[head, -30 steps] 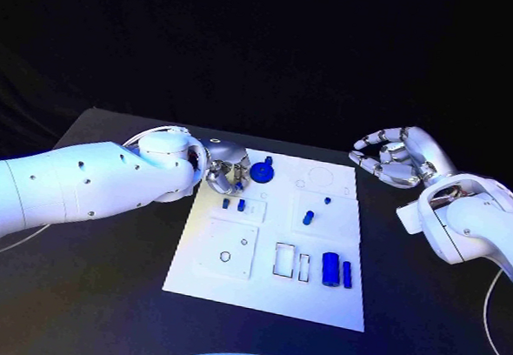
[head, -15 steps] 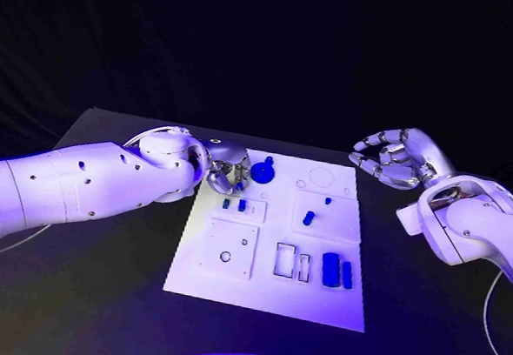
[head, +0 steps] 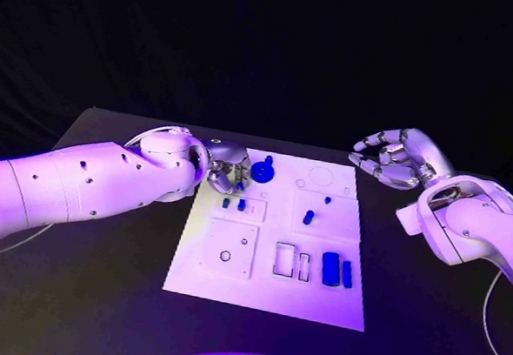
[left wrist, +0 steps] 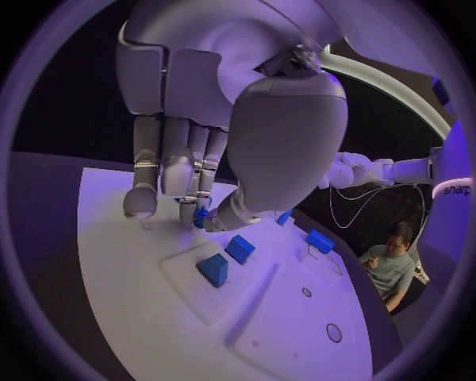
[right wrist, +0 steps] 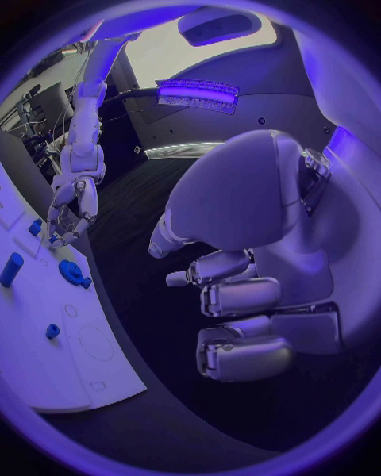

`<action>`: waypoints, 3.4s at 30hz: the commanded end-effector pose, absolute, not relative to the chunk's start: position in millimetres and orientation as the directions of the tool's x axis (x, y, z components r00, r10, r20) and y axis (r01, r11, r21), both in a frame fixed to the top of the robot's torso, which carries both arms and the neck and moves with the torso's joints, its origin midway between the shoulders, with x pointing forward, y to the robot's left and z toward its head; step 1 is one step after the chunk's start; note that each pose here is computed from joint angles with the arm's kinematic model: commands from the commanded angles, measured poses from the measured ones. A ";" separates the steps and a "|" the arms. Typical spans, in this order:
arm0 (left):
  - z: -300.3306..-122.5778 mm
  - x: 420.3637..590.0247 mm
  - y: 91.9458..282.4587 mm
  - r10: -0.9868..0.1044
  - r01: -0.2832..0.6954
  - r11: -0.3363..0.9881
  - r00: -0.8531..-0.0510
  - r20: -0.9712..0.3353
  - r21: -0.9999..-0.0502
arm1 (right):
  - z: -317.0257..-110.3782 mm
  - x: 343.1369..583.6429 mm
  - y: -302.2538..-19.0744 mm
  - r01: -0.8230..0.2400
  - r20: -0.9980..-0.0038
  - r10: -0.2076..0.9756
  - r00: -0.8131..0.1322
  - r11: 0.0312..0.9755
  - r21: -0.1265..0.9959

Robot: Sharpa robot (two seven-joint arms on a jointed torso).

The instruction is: Assemble the parts on the task board

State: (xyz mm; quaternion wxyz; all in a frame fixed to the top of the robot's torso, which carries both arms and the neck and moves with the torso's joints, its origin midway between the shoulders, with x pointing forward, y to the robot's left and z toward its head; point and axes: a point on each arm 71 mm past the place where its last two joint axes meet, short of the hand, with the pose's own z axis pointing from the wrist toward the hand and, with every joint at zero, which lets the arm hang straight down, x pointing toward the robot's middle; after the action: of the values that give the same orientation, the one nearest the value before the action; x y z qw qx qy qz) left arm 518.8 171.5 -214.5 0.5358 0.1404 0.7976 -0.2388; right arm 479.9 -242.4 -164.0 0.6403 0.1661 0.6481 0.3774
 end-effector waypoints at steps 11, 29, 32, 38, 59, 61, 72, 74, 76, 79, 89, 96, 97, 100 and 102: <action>-218.4 519.0 171.1 -0.017 0.462 0.857 -0.416 -0.909 -0.228 | -164.6 479.5 -241.4 -0.277 -0.708 0.694 -0.133 0.659 0.699; -217.8 519.1 174.1 -0.024 0.455 0.861 -0.408 -0.912 -0.227 | -165.0 480.3 -243.0 -0.275 -0.709 0.693 -0.130 0.662 0.697; -217.6 519.2 175.1 -0.027 0.453 0.862 -0.405 -0.914 -0.227 | -165.1 480.6 -243.5 -0.274 -0.709 0.693 -0.129 0.663 0.697; -216.8 519.2 178.7 -0.037 0.447 0.865 -0.396 -0.918 -0.228 | -165.5 481.1 -244.5 -0.271 -0.710 0.692 -0.129 0.665 0.696; -184.3 519.6 243.2 -0.661 0.214 0.606 -0.401 -0.634 -0.766 | -182.1 490.1 -245.1 -0.370 -0.902 0.352 -0.250 0.826 0.426; -182.5 519.7 247.4 -0.703 0.195 0.565 -0.396 -0.592 -0.802 | -182.7 490.1 -242.9 -0.389 -0.918 0.314 -0.243 0.835 0.388; -168.6 503.9 263.3 -0.934 0.081 0.036 -0.352 -0.063 -0.996 | -203.1 490.3 -212.4 -0.501 -0.988 -0.027 -0.153 0.864 0.054; -167.8 501.0 261.3 -0.933 0.077 0.005 -0.357 -0.033 -0.997 | -206.1 490.0 -208.7 -0.508 -0.988 -0.051 -0.149 0.861 0.032; -167.0 497.9 258.6 -0.931 0.074 -0.021 -0.364 -0.007 -0.997 | -209.0 489.5 -204.1 -0.515 -0.987 -0.072 -0.142 0.857 0.012; -166.2 495.2 255.3 -0.928 0.072 -0.044 -0.373 0.014 -0.996 | -211.5 489.0 -198.0 -0.525 -0.987 -0.086 -0.135 0.851 -0.002; -165.7 493.0 253.0 -0.926 0.069 -0.060 -0.376 0.030 -0.996 | -216.1 491.2 -187.0 -0.538 -0.986 -0.113 -0.124 0.843 -0.029; -165.9 492.7 254.5 -0.928 0.064 -0.058 -0.372 0.030 -0.996 | -221.7 490.5 -182.4 -0.545 -0.983 -0.123 -0.138 0.838 -0.029; -166.0 492.7 254.6 -0.928 0.064 -0.057 -0.372 0.030 -0.996 | -222.5 490.3 -181.9 -0.545 -0.982 -0.124 -0.140 0.838 -0.028; -166.2 492.8 255.1 -0.928 0.061 -0.056 -0.371 0.029 -0.997 | -224.7 490.0 -181.1 -0.545 -0.981 -0.128 -0.147 0.838 -0.028; -166.4 492.8 255.5 -0.929 0.059 -0.055 -0.370 0.029 -0.997 | -225.7 490.0 -180.9 -0.544 -0.980 -0.130 -0.150 0.839 -0.028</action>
State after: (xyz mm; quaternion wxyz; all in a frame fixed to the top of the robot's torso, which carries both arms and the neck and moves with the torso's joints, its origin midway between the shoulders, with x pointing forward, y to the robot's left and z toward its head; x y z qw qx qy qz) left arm 493.1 256.2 -167.7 0.4044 -0.3887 0.5634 -0.6066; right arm 490.1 -180.5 -223.1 0.6172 -0.2182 0.7336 0.1825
